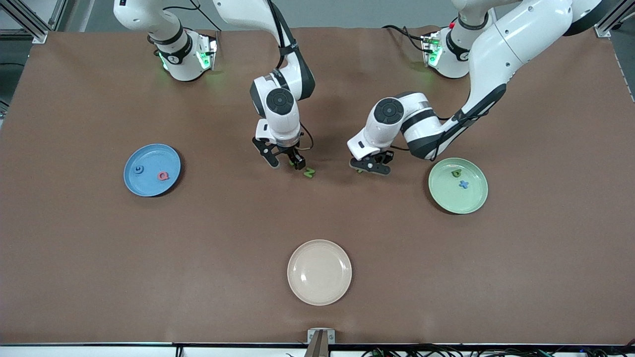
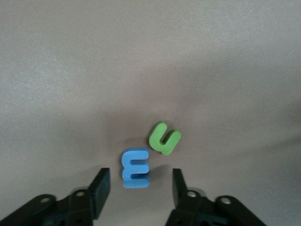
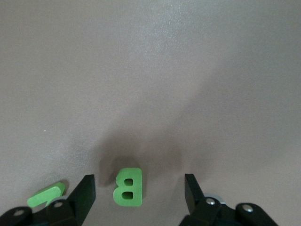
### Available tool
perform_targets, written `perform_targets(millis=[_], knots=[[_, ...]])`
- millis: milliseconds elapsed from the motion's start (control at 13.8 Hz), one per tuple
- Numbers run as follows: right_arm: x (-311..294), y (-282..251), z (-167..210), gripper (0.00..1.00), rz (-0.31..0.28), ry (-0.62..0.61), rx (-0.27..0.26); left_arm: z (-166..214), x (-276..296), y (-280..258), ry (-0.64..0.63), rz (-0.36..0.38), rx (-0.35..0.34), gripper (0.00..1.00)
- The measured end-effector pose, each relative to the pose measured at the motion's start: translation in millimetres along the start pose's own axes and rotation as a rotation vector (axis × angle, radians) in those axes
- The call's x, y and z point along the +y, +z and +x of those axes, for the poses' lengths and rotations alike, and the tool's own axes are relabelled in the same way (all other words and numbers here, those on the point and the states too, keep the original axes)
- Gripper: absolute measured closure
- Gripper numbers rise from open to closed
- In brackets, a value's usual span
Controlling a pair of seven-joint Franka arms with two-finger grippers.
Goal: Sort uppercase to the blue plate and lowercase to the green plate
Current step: 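Place E on the green plate while the right gripper drops B on blue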
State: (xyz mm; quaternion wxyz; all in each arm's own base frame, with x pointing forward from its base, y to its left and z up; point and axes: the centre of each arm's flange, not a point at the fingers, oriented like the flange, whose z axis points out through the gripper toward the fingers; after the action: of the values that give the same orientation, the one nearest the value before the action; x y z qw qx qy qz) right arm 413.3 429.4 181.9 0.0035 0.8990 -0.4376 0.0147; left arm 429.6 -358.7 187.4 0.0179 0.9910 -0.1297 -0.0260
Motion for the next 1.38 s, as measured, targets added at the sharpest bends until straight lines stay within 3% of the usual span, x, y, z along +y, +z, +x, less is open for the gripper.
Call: perform_targets(millis=[72,145,290,435,507,580,725,797,870,1087,1377], knots=[[0.1,0.3,0.0,0.26,0.000,0.000,0.000,0.1,-0.9,0.8,-0.001,0.001,-0.001,0.41],[0.1,0.6,0.0,0.26,-0.001,0.000,0.001,0.0,-1.3,1.8,-0.002,0.002,-0.002,0.44],[0.0,1.2,0.2,0.40,0.001,0.000,0.003,-0.9,-1.5,5.7,0.000,0.010,-0.007,0.46],[0.1,3.4,0.2,0.46,0.003,-0.001,0.007,-2.9,0.6,9.6,0.003,0.018,-0.011,0.51],[-0.6,3.5,0.3,0.56,0.008,-0.002,0.010,-3.5,1.7,10.4,-0.004,0.019,-0.011,0.51],[-0.8,3.6,0.2,0.56,0.009,-0.002,0.010,-3.9,2.5,10.7,-0.007,0.020,-0.011,0.55],[-1.8,2.1,0.2,0.75,0.011,-0.003,0.009,-3.6,2.6,10.5,-0.009,0.020,-0.011,0.59],[-1.8,2.1,0.2,0.74,0.011,-0.003,0.009,-3.3,2.4,10.4,-0.010,0.020,-0.010,0.62],[-1.8,2.1,0.3,0.74,0.011,-0.008,0.009,-2.9,2.2,10.2,-0.014,0.020,-0.010,0.73],[-1.4,1.8,4.0,0.74,-0.017,-0.070,0.002,-2.3,1.7,10.0,-0.050,0.020,-0.009,0.73],[5.8,-14.1,61.1,0.74,-0.151,-0.145,-0.031,4.4,-8.3,4.5,-0.072,0.025,0.005,0.73]])
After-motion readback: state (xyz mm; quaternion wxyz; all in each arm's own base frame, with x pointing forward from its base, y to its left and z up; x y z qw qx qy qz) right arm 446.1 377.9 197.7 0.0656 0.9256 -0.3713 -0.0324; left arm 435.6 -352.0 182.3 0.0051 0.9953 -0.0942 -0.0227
